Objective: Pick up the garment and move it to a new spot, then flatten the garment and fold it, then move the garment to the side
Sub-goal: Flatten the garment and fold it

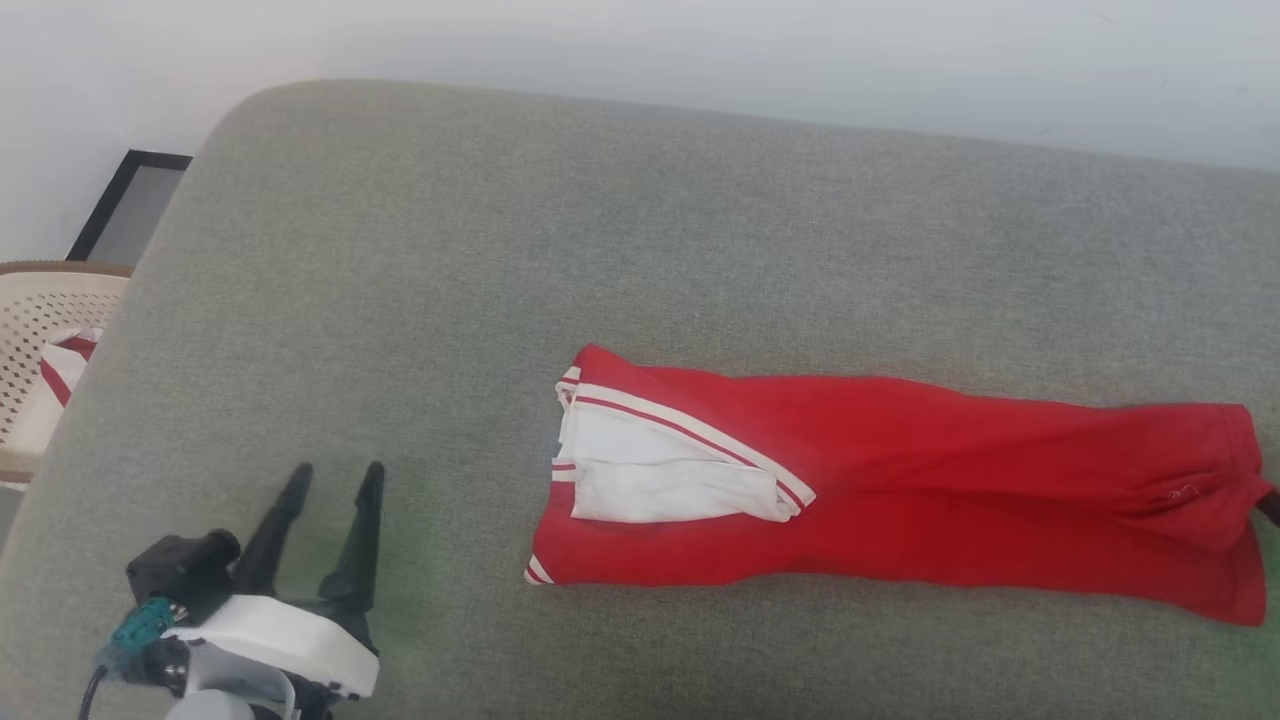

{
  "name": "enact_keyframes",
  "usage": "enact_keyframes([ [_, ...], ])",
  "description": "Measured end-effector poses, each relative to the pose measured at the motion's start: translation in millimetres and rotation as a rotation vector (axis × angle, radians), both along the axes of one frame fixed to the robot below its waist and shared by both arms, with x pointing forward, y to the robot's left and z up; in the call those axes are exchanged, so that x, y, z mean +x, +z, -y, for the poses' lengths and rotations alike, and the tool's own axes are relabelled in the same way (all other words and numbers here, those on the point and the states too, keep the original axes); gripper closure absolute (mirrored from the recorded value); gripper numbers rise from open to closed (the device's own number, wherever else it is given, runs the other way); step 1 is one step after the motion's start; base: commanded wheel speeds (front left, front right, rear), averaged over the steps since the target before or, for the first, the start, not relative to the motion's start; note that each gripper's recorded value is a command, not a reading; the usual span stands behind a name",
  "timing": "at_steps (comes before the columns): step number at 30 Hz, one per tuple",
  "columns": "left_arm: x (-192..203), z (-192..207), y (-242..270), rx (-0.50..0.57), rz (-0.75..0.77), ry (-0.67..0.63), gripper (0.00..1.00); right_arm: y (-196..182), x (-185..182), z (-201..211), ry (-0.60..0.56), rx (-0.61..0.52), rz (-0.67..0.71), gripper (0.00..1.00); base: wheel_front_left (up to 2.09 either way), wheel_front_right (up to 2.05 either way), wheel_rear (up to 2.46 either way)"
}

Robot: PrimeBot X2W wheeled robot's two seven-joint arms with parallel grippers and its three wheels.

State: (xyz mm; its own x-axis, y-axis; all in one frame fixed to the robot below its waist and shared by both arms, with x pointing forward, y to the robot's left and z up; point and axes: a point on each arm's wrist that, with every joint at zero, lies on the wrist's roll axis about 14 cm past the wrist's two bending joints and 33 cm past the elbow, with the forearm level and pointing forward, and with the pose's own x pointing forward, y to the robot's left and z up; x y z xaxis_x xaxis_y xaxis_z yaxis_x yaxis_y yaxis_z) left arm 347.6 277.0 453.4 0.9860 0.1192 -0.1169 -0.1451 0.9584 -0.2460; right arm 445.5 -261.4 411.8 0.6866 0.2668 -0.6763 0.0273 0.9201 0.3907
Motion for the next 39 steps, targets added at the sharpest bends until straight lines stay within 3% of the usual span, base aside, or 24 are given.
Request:
enact_keyframes([
  [5, 0, -6, 16, 0.123, 0.044, 0.029, 0.0, 1, -1, 4, -0.022, 0.005, -0.004, 0.0, 0.0, 0.0, 0.0],
  [9, -3, -6, 27, 0.159, 0.076, 0.054, 0.0, -1, -1, 1, -0.02, 0.008, -0.015, 0.0, 0.0, 0.0, 0.0],
  [19, -6, -2, 24, 0.152, 0.07, 0.067, 0.0, -30, -3, -12, 0.029, -0.05, -0.162, 0.0, 0.0, 0.0, 0.0],
  [20, -5, -2, 23, 0.157, 0.068, 0.065, 0.0, -34, -4, -14, 0.036, -0.056, -0.181, 0.06, 0.0, 0.0, 0.0],
  [21, -5, -2, 23, 0.158, 0.066, 0.065, 0.0, -37, -4, -16, 0.043, -0.063, -0.199, 0.57, 0.0, 0.0, 0.0],
  [22, -4, -2, 23, 0.164, 0.065, 0.065, 0.0, -40, -4, -20, 0.06, -0.065, -0.221, 1.0, 0.0, 0.0, 0.0],
  [32, 3, 1, 24, 0.17, 0.07, 0.058, 0.0, -36, 3, -24, 0.033, -0.024, -0.198, 1.0, 0.0, 0.0, 0.0],
  [36, 11, 7, 24, 0.176, 0.076, 0.04, 0.0, -23, 12, -4, -0.045, -0.004, -0.13, 1.0, 0.0, 0.0, 0.0],
  [39, 18, 12, 24, 0.179, 0.08, 0.021, 0.0, -7, 17, 35, -0.146, -0.026, -0.071, 1.0, 0.0, 0.0, 0.0],
])
